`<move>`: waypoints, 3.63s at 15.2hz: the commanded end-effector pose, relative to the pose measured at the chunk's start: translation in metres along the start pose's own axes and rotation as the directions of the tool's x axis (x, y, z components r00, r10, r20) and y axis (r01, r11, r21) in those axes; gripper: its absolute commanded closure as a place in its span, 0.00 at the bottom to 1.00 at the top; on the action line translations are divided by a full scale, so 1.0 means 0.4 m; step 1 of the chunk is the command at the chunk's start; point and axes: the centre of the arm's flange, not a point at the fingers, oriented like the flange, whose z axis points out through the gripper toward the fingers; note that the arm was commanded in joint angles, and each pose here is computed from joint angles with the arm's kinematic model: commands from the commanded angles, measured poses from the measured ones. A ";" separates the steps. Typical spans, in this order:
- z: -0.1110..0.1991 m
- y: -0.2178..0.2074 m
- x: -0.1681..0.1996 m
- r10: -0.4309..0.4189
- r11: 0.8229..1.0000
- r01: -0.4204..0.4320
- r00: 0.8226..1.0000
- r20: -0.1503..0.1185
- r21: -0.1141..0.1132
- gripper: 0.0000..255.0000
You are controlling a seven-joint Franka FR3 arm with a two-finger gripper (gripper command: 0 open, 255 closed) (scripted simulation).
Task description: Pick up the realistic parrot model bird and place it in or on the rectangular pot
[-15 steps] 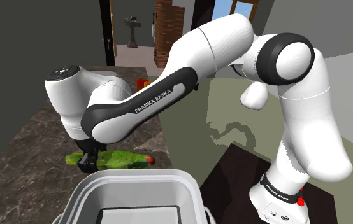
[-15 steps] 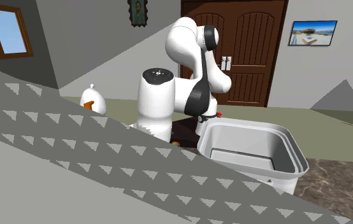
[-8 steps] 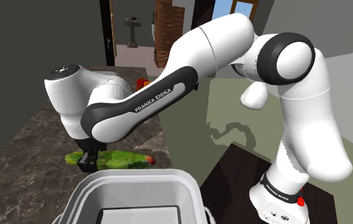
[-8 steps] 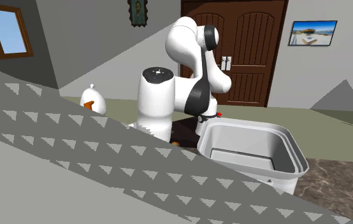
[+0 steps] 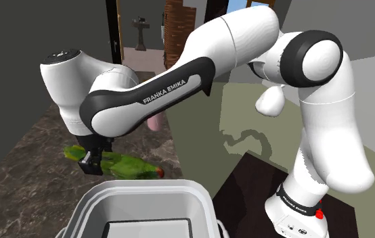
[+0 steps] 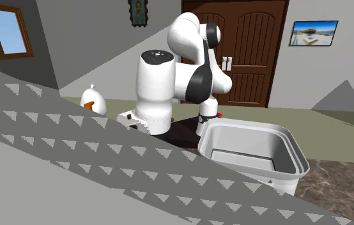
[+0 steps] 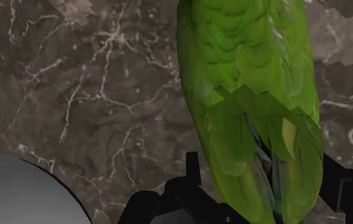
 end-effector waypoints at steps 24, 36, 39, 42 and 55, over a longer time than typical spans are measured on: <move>-0.330 0.048 -0.011 0.000 1.000 0.000 1.000 -0.001 0.000 1.00; -0.448 -0.019 -0.068 0.000 1.000 0.000 1.000 -0.001 0.000 1.00; -0.453 -0.103 -0.121 0.000 1.000 0.000 1.000 -0.001 0.000 1.00; -0.458 -0.186 -0.174 0.000 1.000 0.000 1.000 -0.001 0.000 1.00; -0.479 -0.542 -0.400 0.000 1.000 0.000 1.000 -0.001 0.000 1.00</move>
